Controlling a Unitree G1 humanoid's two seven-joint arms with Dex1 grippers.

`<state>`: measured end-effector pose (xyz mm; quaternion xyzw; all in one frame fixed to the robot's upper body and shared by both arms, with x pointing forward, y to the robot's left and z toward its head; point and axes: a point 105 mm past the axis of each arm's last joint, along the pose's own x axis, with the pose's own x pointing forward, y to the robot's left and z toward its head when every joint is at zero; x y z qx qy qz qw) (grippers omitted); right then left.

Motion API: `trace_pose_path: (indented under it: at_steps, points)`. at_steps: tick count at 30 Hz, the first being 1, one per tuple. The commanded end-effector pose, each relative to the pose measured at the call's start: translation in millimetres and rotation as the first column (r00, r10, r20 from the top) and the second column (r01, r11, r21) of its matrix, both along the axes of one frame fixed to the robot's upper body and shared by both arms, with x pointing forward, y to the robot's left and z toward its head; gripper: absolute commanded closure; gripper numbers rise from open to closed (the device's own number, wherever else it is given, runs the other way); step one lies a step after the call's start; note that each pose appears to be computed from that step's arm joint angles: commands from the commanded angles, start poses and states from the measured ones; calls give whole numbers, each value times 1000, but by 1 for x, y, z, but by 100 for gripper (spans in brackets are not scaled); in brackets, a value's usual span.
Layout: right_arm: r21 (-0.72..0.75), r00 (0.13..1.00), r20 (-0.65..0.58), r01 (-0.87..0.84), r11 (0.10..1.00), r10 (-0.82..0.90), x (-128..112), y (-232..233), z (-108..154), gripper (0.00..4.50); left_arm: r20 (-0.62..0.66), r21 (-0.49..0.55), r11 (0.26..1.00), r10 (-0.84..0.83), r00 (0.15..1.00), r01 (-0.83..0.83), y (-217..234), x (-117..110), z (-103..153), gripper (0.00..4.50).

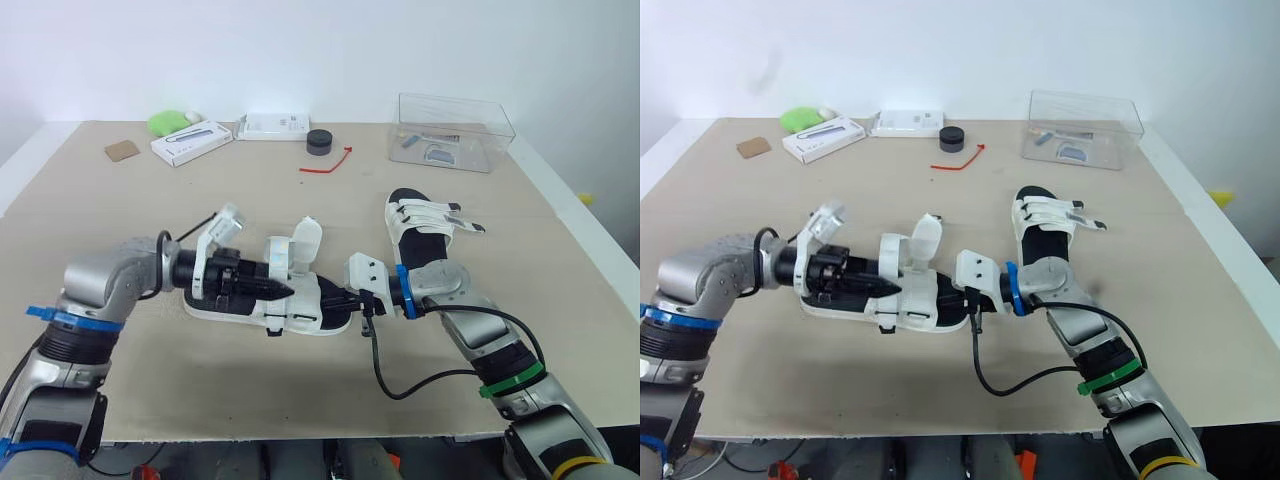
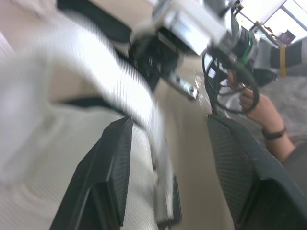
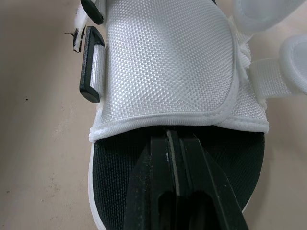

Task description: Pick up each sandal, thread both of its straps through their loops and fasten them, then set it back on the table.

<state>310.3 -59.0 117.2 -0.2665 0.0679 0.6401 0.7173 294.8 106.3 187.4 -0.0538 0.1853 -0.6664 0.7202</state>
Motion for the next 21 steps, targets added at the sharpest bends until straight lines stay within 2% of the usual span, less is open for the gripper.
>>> trace_pose_path:
  at_steps: [1,5,6,8,10,11,12,21]
  points:
    - [-14,1000,8,-12,1000,12,0,0,1,450,30,-29,1000,2,1000,-1,-1,2,9,189]
    - [-15,1000,9,-11,1000,11,1,0,1,450,23,-36,999,11,1000,-10,-2,4,8,189]
    - [-16,1000,10,-10,1000,10,1,-1,1,450,20,-32,999,13,1000,-12,-3,5,7,228]
    - [-18,1000,11,-10,1000,10,0,-2,1,450,11,-15,1000,6,1000,-5,-4,3,1,260]
    - [-20,1000,11,-11,1000,12,0,-2,0,450,-1,13,1000,-18,1000,18,-4,-3,-9,349]
    - [-20,1000,11,-12,1000,13,-1,-2,0,450,-5,23,999,-26,1000,26,-5,-5,-13,415]
    - [-21,1000,11,-13,1000,13,-1,-2,0,450,-10,31,999,-32,999,33,-5,-7,-16,447]
    - [-28,1000,9,-21,999,21,-3,-3,-2,450,-35,98,992,-74,997,77,-4,-28,-40,447]
